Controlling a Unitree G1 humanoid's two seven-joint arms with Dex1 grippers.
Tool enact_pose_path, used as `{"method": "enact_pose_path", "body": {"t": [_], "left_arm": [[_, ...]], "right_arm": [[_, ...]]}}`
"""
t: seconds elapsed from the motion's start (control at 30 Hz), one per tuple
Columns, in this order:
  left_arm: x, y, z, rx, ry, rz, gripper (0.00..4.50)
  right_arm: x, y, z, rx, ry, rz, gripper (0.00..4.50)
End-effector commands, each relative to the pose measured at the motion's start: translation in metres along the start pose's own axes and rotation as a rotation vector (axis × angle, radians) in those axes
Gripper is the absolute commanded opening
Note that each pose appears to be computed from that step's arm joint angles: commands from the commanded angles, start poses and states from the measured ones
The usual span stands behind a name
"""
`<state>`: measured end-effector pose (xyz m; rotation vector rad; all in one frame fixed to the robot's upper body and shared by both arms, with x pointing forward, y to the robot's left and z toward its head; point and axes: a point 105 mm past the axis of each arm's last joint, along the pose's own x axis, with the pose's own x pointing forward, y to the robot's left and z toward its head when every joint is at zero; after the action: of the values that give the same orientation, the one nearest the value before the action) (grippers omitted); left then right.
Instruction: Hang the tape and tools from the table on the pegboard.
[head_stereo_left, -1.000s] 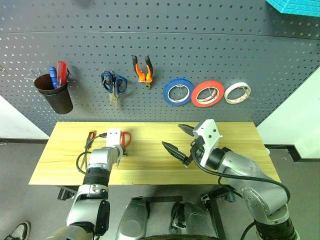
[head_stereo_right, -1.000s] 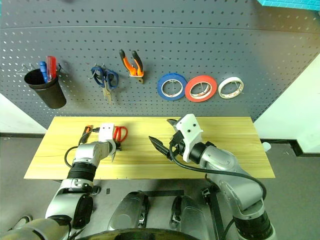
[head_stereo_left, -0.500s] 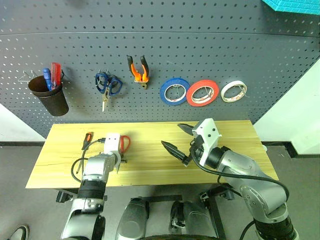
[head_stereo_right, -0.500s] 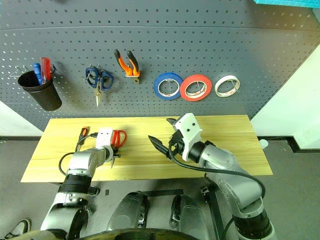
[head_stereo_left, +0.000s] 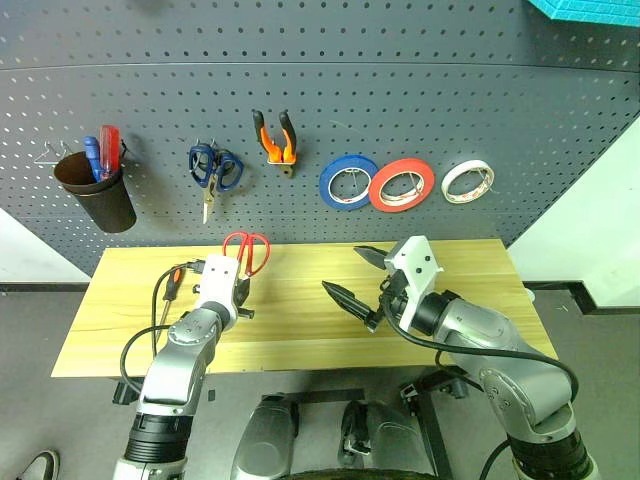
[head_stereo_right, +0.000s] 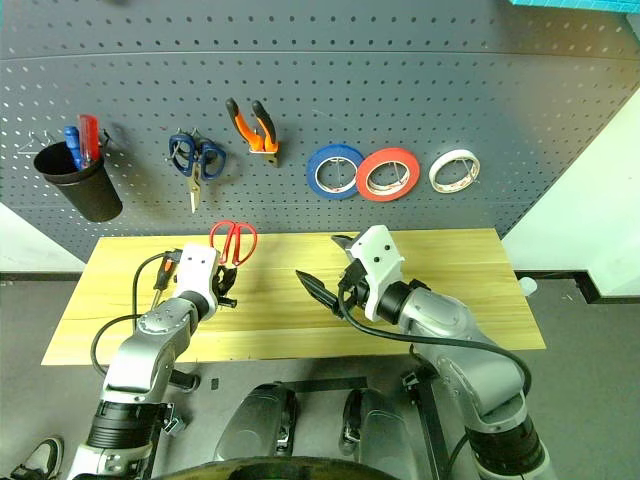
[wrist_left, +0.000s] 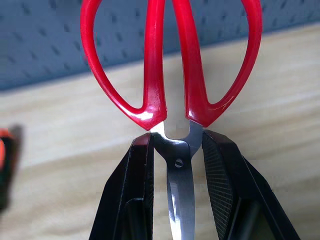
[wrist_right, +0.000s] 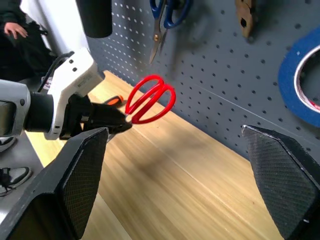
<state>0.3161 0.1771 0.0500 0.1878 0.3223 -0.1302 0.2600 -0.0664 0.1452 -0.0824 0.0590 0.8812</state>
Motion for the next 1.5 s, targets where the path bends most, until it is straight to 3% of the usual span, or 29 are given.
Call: {"method": "enact_pose_path", "body": {"t": [0.03,0.2,0.5,0.73,0.93,1.5], "left_arm": [[-0.005,0.003,0.029,0.063,-0.156,0.029,1.05],[-0.011,-0.001,0.056,0.176,-0.351,0.032,1.05],[-0.017,-0.013,0.075,0.287,-0.53,-0.008,1.05],[-0.023,-0.004,0.087,0.347,-0.637,0.067,1.05],[-0.037,0.01,0.112,0.373,-0.793,0.19,1.05],[-0.02,0.027,0.107,0.342,-0.741,0.323,1.05]], "right_arm": [[-0.003,0.001,0.017,-0.015,-0.079,0.028,4.5],[-0.008,0.004,0.032,0.005,-0.184,0.063,4.5],[-0.012,0.009,0.044,-0.035,-0.334,0.055,4.5],[-0.013,0.008,0.048,-0.037,-0.399,0.035,4.5],[-0.014,0.01,0.053,-0.035,-0.452,0.034,4.5],[-0.015,0.005,0.056,-0.052,-0.481,0.0,4.5]]}}
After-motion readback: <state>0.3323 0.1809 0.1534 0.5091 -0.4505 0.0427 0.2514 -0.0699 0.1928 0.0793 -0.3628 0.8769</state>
